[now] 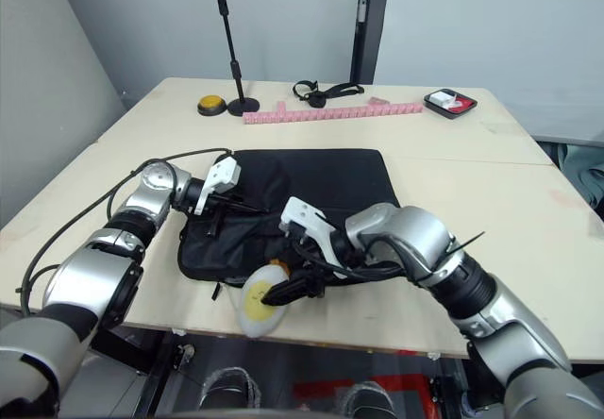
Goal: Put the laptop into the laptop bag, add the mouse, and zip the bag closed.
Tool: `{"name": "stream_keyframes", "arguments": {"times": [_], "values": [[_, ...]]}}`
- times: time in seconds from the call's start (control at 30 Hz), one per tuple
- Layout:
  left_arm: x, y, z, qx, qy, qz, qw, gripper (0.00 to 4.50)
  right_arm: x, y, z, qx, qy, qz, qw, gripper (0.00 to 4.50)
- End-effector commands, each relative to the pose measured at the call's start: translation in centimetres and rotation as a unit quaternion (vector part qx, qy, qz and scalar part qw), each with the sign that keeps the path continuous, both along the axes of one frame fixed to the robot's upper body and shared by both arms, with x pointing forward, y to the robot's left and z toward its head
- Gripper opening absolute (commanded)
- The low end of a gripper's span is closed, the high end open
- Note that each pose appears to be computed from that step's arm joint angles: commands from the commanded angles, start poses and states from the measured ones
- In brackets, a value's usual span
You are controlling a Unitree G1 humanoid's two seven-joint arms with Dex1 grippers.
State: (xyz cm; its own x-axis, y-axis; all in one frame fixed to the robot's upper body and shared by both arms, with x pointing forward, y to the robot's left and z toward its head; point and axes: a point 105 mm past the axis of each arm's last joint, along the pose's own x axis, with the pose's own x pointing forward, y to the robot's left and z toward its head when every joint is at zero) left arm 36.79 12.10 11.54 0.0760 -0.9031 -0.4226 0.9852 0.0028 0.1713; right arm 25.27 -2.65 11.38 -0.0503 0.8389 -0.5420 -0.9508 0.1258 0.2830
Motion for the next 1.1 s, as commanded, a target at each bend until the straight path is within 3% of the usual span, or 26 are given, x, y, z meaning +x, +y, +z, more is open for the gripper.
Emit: {"name": "stream_keyframes", "arguments": {"times": [0.03,0.27,0.53,0.67,1.1], "values": [[-0.6,0.6,-2.3,0.043,0.034,0.002,0.998,0.0,0.2,0.4,0.2,-0.003,-0.006,0.011,1.0,2.29],[-0.6,0.6,-2.3,0.04,0.036,0.005,0.999,0.0,0.0,0.2,0.4,-0.001,-0.009,0.024,1.0,0.01],[-0.7,0.5,-2.5,0.043,0.036,0.001,0.998,0.0,-0.8,-0.8,2.0,0.018,-0.02,0.033,0.999,0.01],[-0.9,0.4,-2.7,0.055,0.031,-0.01,0.998,0.0,-2.1,-2.5,3.2,0.031,-0.024,0.025,0.999,0.01],[-0.9,-0.2,-3.2,0.076,0.021,-0.025,0.997,0.0,-4.5,-11.3,3.6,-0.055,-0.046,-0.125,0.99,0.01]]}}
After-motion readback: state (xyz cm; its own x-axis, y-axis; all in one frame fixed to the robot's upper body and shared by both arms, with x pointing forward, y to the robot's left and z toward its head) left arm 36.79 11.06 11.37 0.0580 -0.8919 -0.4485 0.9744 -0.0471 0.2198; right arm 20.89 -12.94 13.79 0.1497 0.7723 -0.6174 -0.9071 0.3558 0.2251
